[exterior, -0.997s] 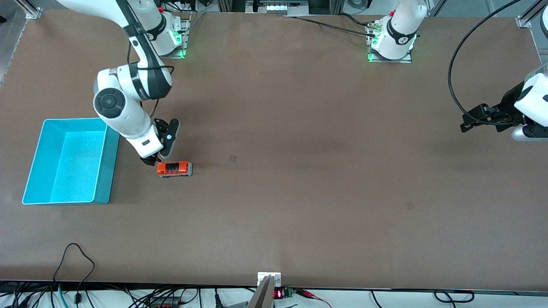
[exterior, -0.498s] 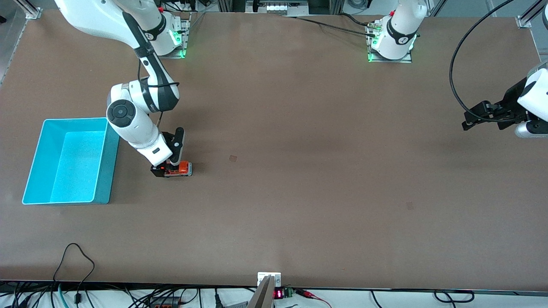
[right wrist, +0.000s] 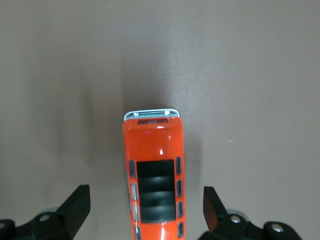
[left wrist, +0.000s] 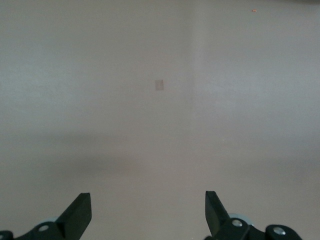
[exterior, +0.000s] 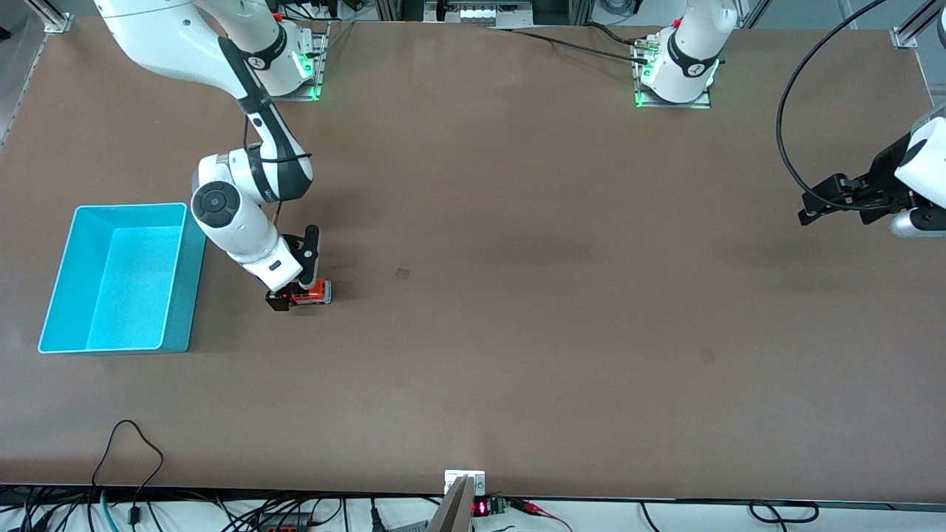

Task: Wind up bus and store in blue box
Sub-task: 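Lift the bus with the right gripper and carry it over the blue box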

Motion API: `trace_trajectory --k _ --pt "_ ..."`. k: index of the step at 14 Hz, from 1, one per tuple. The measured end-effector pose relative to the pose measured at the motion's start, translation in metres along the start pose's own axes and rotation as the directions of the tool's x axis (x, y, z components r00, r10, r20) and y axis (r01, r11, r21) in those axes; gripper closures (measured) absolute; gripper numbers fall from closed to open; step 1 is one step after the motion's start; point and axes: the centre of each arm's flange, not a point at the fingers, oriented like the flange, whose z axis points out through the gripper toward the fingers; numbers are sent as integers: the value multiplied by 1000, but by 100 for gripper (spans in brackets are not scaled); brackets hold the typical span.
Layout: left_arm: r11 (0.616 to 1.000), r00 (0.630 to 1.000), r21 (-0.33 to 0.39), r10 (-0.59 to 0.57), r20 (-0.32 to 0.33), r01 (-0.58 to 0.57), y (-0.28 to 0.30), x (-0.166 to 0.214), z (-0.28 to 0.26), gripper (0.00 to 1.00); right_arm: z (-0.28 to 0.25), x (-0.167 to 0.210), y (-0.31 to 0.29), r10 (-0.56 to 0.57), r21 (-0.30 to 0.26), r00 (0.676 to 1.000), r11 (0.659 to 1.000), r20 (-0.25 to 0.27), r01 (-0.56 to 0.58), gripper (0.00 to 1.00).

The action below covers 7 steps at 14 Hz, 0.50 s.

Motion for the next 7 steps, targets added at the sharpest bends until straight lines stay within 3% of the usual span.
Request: trace_trajectory --k 5,6,7 --pt "1000 1000 1 0 5 0 0 -1 0 0 14 -2 2 4 7 1000 1000 4 -4 0" --pt "1000 1000 1 0 5 0 0 -1 0 0 14 -3 3 6 6 1000 1000 5 -6 7" --pt "1000 1000 1 0 6 0 0 -1 0 0 14 -5 4 10 5 1000 1000 5 -10 20"
